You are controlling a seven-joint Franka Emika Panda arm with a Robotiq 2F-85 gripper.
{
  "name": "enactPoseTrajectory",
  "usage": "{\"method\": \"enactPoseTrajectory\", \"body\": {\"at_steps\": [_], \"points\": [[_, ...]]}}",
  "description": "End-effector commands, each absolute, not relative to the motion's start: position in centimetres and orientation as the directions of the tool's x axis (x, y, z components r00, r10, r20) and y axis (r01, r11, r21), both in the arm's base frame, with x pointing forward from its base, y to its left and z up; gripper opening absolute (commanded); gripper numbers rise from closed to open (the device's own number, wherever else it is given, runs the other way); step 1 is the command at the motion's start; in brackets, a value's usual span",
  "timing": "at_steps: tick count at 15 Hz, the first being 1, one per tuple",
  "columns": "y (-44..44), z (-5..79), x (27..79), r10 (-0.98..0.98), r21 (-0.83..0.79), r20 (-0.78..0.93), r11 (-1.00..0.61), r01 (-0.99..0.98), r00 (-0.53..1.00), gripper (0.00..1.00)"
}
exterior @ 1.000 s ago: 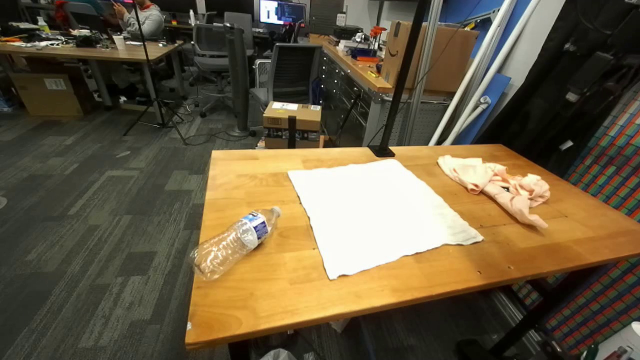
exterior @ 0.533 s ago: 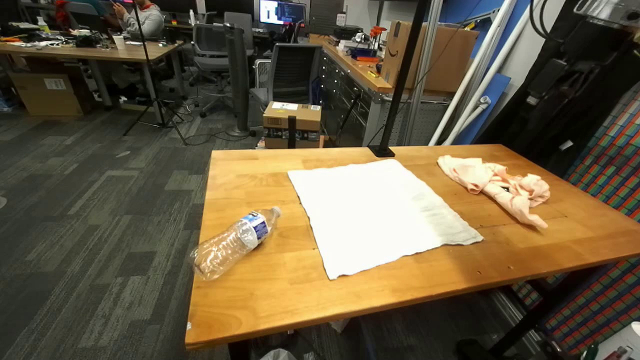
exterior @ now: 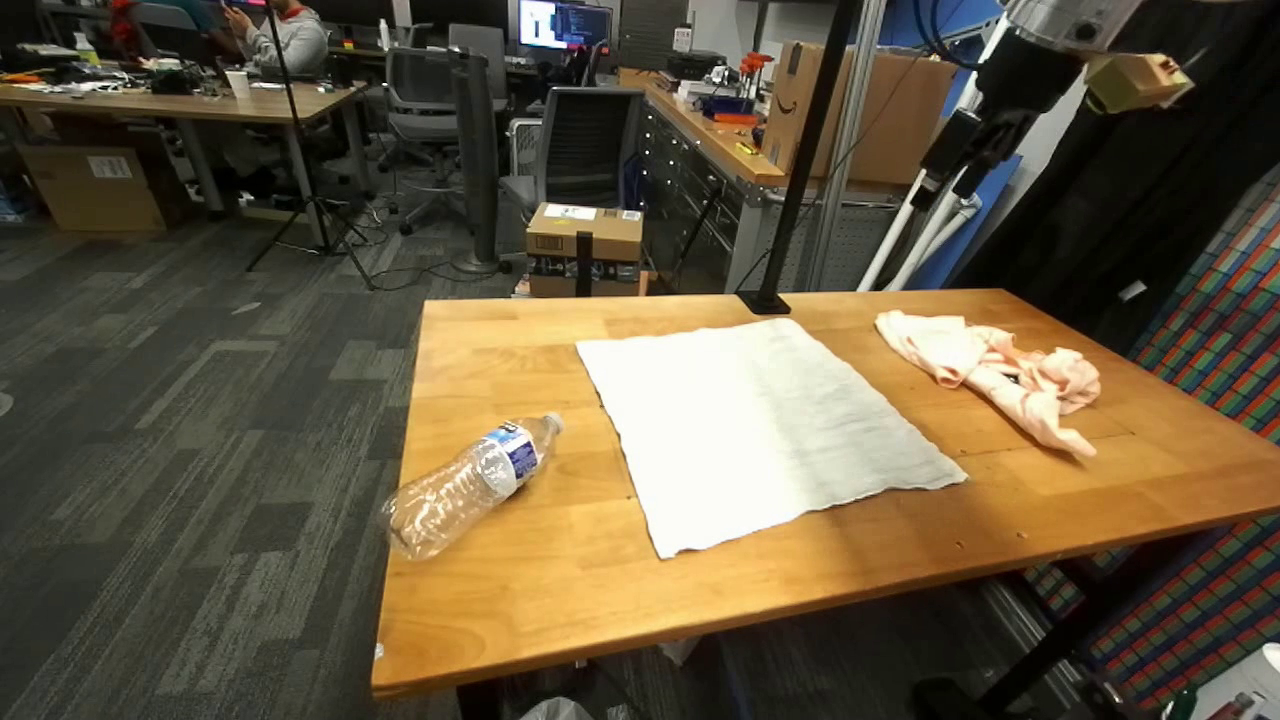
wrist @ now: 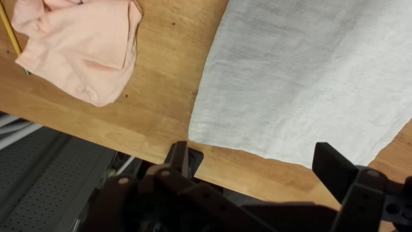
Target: Fold the towel twice
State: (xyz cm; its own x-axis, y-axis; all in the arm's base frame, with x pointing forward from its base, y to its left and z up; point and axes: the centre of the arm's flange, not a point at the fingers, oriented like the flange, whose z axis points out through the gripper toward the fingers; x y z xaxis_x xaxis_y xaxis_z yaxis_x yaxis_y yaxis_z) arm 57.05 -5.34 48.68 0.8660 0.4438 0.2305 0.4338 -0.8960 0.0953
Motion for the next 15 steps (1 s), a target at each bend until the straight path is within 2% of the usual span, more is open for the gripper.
{"method": "enactPoseTrajectory", "body": {"at_steps": [1, 15], "points": [[-3.7, 49.4, 60.5, 0.472, 0.147, 0.298, -0.881, 0.449, 0.83, 1.0], [-4.8, 46.2, 69.1, 0.369, 0.086, 0.446, -0.924, 0.372, 0.816, 1.0]]}}
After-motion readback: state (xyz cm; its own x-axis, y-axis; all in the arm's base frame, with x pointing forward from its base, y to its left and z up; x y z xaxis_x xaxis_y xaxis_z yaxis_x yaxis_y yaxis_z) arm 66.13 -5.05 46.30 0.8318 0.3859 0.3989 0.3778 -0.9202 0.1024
